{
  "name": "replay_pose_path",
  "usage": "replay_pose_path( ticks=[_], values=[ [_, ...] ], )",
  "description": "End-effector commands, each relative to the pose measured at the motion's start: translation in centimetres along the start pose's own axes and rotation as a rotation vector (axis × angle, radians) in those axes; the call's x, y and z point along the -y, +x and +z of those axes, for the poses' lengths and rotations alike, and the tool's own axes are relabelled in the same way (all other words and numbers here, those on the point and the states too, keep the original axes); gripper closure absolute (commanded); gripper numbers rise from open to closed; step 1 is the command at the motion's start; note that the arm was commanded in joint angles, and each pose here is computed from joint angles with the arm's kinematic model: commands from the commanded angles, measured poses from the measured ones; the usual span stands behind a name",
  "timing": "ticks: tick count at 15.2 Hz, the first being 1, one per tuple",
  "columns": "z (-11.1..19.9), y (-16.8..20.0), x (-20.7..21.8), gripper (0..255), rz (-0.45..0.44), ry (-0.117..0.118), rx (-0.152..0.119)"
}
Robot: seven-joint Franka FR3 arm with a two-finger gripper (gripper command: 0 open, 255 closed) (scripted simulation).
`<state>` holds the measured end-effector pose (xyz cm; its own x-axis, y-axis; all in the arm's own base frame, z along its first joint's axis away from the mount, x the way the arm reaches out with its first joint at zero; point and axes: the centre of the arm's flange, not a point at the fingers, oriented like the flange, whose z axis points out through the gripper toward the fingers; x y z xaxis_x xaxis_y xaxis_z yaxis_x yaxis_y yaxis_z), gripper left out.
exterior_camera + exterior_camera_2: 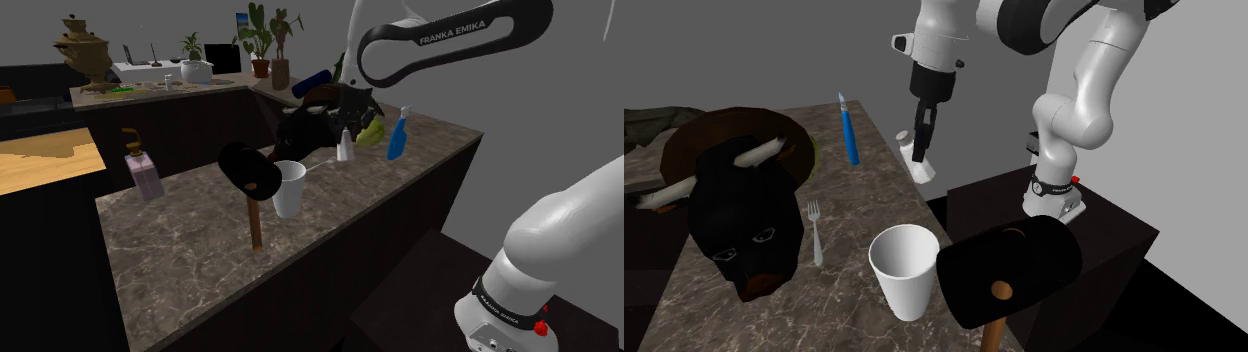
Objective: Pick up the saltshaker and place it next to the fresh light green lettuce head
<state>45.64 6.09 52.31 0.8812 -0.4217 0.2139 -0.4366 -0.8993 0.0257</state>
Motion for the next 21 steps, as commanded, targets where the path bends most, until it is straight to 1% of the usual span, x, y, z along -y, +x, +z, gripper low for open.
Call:
replay_pose_path(
  ticks=[1, 21],
  values=[
    [-0.3, 0.8, -1.2, 255, 0.000, 0.000, 0.000],
    [3.1, 13.5, -24.1, 255, 0.000, 0.000, 0.000]
  ],
)
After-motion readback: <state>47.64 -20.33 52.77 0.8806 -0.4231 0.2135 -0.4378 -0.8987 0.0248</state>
